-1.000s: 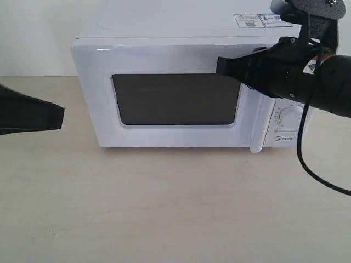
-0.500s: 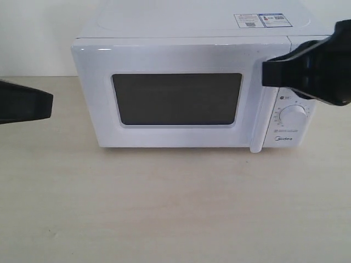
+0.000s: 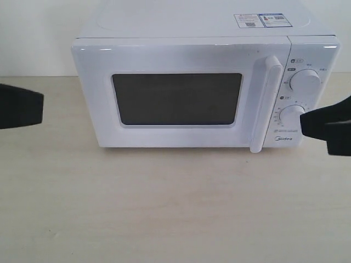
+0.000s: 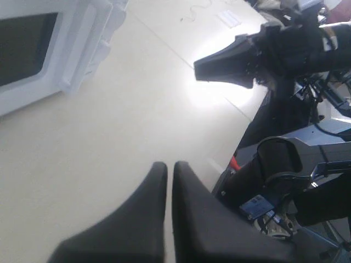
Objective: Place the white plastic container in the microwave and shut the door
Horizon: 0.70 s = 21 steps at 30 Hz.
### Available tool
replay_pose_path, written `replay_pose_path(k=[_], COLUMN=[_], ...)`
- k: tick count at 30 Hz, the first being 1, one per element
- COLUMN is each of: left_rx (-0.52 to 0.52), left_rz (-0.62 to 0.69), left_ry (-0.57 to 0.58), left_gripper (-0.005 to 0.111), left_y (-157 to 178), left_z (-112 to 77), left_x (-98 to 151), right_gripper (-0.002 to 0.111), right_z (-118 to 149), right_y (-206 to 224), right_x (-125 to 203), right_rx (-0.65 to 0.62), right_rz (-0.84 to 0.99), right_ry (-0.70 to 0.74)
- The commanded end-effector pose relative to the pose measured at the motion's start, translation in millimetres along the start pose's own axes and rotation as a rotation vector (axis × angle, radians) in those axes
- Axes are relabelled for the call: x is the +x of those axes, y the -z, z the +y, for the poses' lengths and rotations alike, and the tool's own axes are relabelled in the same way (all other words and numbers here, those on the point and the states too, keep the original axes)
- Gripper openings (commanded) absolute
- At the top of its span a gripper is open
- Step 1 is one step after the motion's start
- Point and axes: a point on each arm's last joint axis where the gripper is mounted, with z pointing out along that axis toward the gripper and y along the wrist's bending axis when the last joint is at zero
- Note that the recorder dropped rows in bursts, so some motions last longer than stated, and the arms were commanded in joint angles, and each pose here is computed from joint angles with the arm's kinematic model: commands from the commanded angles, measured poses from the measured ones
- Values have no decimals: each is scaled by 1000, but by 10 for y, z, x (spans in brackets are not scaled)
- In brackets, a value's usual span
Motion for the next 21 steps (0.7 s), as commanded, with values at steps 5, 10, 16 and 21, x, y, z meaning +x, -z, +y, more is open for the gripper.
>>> replay_pose_path(k=[5, 10, 16, 21], left_rx=[78, 111, 108, 83], left_rz=[-150, -192, -195, -208], left_ry=[-97, -114, -114, -161], left_gripper=[4, 4, 4, 4], left_y=[165, 220, 220, 252], left_z=[-342, -453, -452, -486], left_x=[-36, -31, -33, -46], right_gripper=[0, 0, 0, 0], right_z=[0, 0, 0, 0], right_y=[22, 22, 22, 22], right_x=[-8, -10, -10, -10], right_rx=[3, 3, 3, 3], right_rz=[-3, -5, -5, -5], right_ry=[7, 7, 7, 7])
